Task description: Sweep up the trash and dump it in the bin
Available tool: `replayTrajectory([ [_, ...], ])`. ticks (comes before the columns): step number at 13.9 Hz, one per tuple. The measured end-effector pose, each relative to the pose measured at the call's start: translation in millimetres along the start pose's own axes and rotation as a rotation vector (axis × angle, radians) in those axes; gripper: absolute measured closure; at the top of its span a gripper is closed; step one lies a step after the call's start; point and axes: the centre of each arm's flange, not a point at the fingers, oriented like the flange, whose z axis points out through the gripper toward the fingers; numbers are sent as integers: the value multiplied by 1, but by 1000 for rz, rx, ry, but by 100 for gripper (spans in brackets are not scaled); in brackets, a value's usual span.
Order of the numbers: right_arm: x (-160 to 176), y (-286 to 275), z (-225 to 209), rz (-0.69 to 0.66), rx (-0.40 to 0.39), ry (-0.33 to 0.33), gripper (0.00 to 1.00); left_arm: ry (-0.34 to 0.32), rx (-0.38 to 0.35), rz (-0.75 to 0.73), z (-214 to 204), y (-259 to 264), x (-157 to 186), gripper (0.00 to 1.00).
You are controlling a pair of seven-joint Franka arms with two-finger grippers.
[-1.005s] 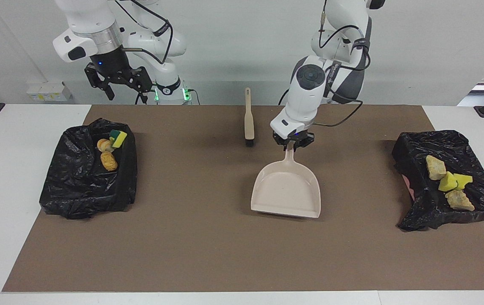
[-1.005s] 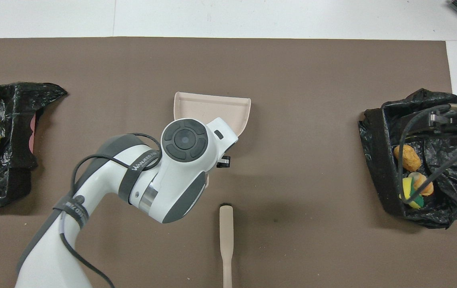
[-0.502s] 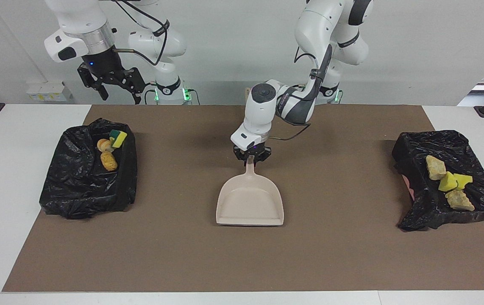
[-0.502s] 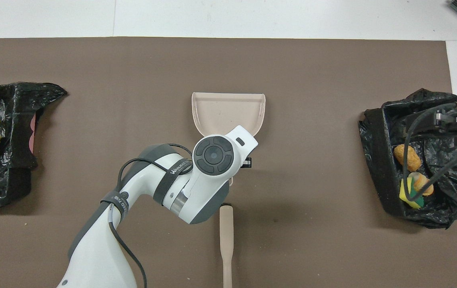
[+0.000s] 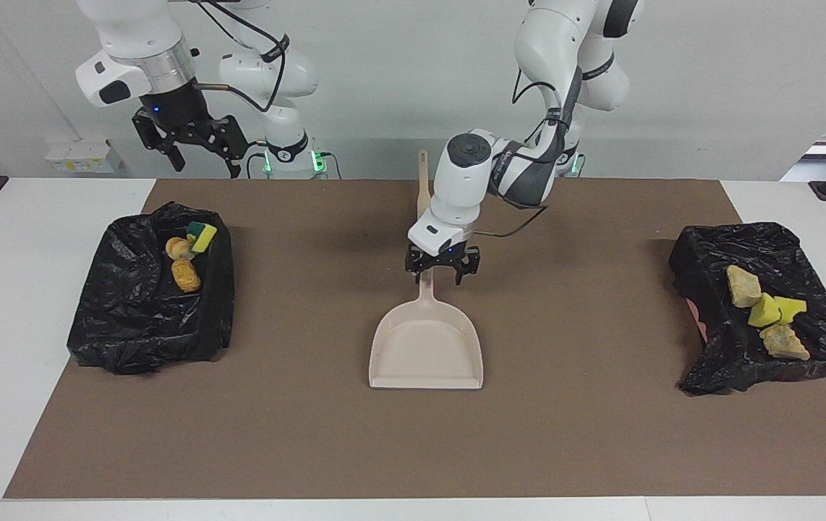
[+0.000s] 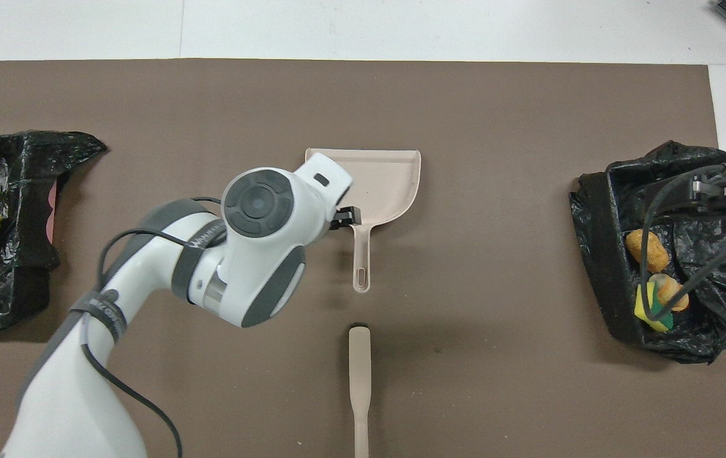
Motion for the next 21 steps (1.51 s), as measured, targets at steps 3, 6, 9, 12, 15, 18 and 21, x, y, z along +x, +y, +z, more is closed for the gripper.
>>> replayTrajectory([
  [3, 0, 2, 0, 4, 0, 0, 0, 8, 14, 38, -6, -57, 37, 0],
  [6, 0, 2, 0, 4, 0, 0, 0, -5, 33, 116, -21, -113, 68, 0],
  [9, 0, 2, 0, 4, 0, 0, 0, -8, 44, 181, -52, -172, 92, 0],
  [12, 0, 2, 0, 4, 1, 1, 0, -26, 52, 201, -98, -218, 100, 0],
  [15, 0, 2, -1, 4, 1, 1, 0, -62, 63, 158, -139, -264, 101, 0],
  [18, 0, 2, -1, 4, 1, 1, 0, -92, 71, 102, -172, -300, 94, 0],
  [21, 0, 2, -1, 4, 1, 1, 0, -111, 71, 67, -202, -319, 80, 0],
])
